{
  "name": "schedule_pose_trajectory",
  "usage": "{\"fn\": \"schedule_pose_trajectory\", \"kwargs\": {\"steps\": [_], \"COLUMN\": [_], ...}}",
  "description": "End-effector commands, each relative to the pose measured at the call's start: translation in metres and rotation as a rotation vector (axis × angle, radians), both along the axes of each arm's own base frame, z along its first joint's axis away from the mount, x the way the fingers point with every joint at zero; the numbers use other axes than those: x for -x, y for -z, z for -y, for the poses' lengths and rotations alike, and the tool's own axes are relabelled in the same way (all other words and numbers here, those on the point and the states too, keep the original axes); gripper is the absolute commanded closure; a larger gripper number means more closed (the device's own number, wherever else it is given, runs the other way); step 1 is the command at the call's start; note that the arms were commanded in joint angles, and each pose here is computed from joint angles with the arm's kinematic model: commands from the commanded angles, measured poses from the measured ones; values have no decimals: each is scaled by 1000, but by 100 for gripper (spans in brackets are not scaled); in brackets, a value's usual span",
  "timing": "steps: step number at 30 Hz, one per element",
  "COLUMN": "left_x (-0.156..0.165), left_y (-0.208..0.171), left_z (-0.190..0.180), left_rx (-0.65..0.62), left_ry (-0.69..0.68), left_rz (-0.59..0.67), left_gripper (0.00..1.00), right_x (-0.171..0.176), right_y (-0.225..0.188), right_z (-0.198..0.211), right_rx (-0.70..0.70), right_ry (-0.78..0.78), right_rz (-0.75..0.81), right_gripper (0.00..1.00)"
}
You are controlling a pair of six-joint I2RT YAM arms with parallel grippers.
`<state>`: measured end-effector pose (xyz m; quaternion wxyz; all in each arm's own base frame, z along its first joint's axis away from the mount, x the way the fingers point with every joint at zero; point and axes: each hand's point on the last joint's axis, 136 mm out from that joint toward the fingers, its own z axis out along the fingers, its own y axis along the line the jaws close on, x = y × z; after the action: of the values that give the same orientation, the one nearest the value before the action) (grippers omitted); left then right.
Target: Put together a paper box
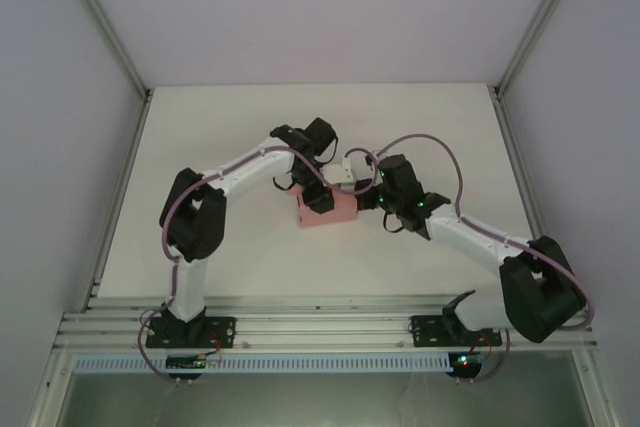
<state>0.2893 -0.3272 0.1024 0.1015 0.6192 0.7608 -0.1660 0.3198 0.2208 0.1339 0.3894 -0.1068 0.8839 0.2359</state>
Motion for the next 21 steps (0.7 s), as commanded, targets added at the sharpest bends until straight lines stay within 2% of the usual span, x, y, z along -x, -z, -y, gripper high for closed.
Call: {"fn": "schedule_pose_trajectory", "kwargs": {"steps": [1, 5, 11, 15, 21], "left_x": [-20, -20, -22, -22, -20], "left_y": [-8, -8, -11, -13, -6], "left_z": [14, 16, 19, 22, 23], "left_rx": [70, 76, 89, 94, 76], "left_ry": [-50, -56, -80, -79, -72], "left_rz": [75, 70, 66, 69, 74], "left_gripper": [67, 66, 65, 65, 65], "right_x": [33, 46, 47, 42, 46], "right_y": [29, 53, 69, 61, 32], "right_z": [-18, -12, -11, -14, -16], "right_rx": [12, 53, -3, -32, -23], "right_ry": [-154, -195, -150, -64, -58], "right_rz": [-18, -20, -47, -130, -151], "right_gripper": [100, 100, 100, 100, 100]}}
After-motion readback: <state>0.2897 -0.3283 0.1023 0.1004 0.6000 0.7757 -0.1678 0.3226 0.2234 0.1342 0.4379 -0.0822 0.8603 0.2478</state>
